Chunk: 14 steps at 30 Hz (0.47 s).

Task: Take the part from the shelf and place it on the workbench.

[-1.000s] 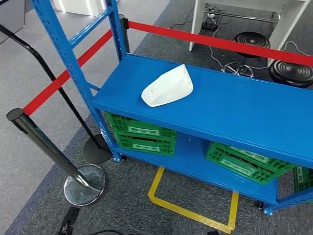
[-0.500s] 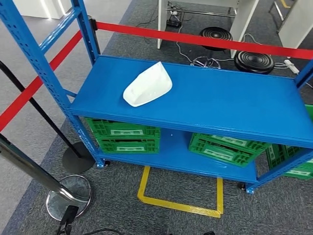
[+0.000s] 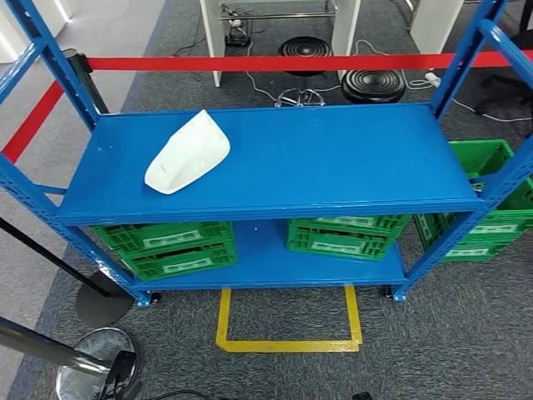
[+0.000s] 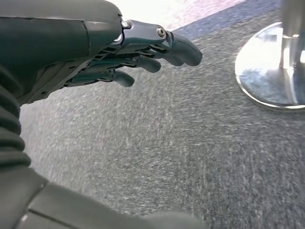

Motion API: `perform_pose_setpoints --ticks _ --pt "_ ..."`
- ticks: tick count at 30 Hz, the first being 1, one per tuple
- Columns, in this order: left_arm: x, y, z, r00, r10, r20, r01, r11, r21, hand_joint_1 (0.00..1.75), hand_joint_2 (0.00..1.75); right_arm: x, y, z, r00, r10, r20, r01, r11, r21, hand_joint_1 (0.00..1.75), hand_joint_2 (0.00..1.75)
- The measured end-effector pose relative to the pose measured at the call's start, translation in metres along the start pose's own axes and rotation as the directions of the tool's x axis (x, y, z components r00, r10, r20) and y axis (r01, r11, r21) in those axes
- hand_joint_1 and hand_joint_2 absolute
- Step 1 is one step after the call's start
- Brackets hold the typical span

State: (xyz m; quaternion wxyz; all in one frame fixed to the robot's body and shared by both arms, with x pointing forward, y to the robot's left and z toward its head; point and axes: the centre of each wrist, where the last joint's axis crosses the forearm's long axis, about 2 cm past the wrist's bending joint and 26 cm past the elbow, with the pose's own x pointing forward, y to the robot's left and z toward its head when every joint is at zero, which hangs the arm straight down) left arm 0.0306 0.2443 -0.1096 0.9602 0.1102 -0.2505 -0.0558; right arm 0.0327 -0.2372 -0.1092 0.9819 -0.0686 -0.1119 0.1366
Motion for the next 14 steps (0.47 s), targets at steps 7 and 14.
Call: perform_pose_setpoints --ticks 7,14 --pt "0.0018 -0.0002 -0.0007 1.0 0.001 0.002 -0.001 1.0 0.0 0.0 1.75 -0.0012 0.0002 0.0002 1.0 0.001 -0.003 -0.001 1.0 -0.001 0.0 0.0" --pt "-0.0001 -0.0015 0.0007 1.0 -0.003 -0.008 0.003 1.0 0.004 0.0 1.75 0.0006 -0.0004 -0.0001 0.999 0.018 -0.033 -0.018 1.0 -0.013 0.0 0.0"
